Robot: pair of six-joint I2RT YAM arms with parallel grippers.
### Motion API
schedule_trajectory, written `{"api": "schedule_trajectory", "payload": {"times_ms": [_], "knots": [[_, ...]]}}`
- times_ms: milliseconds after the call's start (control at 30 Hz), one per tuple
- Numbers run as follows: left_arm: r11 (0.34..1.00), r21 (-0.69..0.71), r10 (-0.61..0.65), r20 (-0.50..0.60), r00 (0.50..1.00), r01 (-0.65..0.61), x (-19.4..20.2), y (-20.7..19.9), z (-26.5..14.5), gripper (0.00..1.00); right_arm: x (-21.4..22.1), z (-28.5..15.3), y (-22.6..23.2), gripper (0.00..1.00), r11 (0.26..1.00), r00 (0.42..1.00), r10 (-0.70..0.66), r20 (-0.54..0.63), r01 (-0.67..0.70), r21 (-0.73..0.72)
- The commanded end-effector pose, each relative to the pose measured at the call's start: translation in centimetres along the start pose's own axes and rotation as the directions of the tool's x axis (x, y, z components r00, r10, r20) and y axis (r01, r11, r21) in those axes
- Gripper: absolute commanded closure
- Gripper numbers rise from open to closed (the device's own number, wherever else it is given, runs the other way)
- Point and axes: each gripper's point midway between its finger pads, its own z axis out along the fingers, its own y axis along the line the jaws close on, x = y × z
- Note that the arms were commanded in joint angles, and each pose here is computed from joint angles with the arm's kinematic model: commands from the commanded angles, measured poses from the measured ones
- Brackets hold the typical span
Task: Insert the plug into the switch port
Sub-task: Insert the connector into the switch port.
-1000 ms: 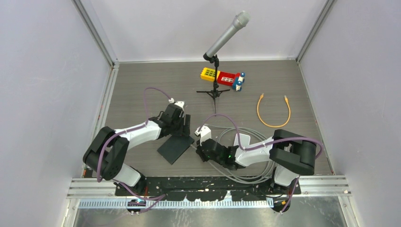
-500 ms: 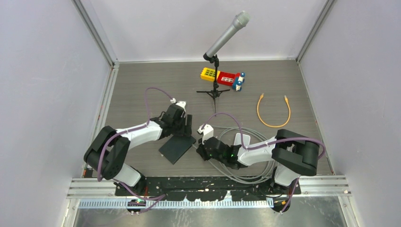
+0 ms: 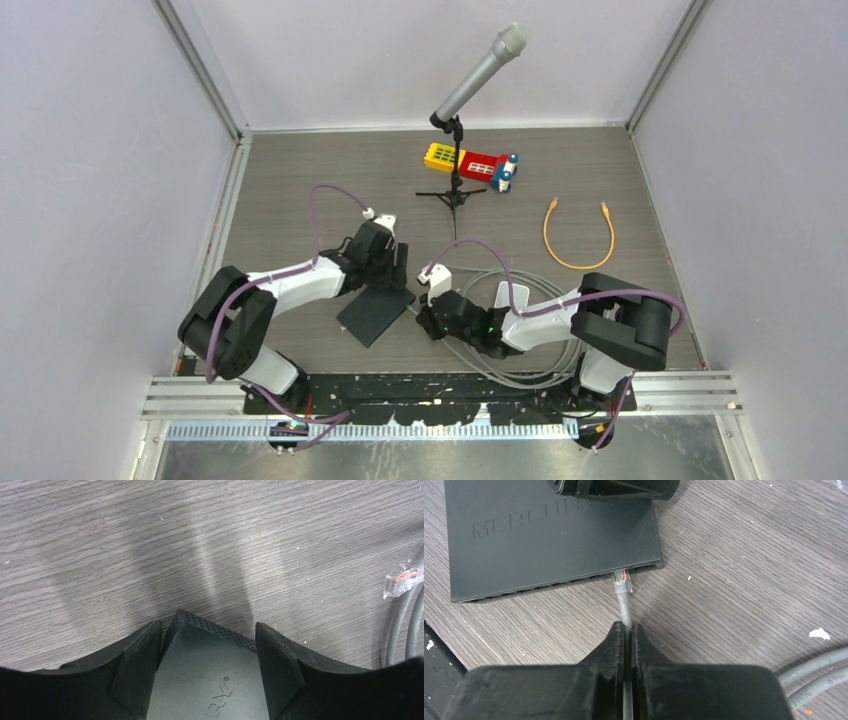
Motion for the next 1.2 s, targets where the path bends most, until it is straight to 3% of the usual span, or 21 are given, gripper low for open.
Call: {"api": "schedule_trajectory", "payload": {"times_ms": [0,1167], "knots": [[0.988,0.151,0.020,-0.173,0.985,0.007,4.9,-3.9,-0.3,0.32,-9.1,1.2,1.8,1.00,0.995,0.955,0.099,0.281,-0.092,-0.040],[0.955,0.296,0.036,-0.217,0.976,0.030,10.7,-11.1,-1.0,0.32,-12.1,3.5,-0.6,1.00,0.997,0.927,0.040,0.373,-0.065,0.053]]}}
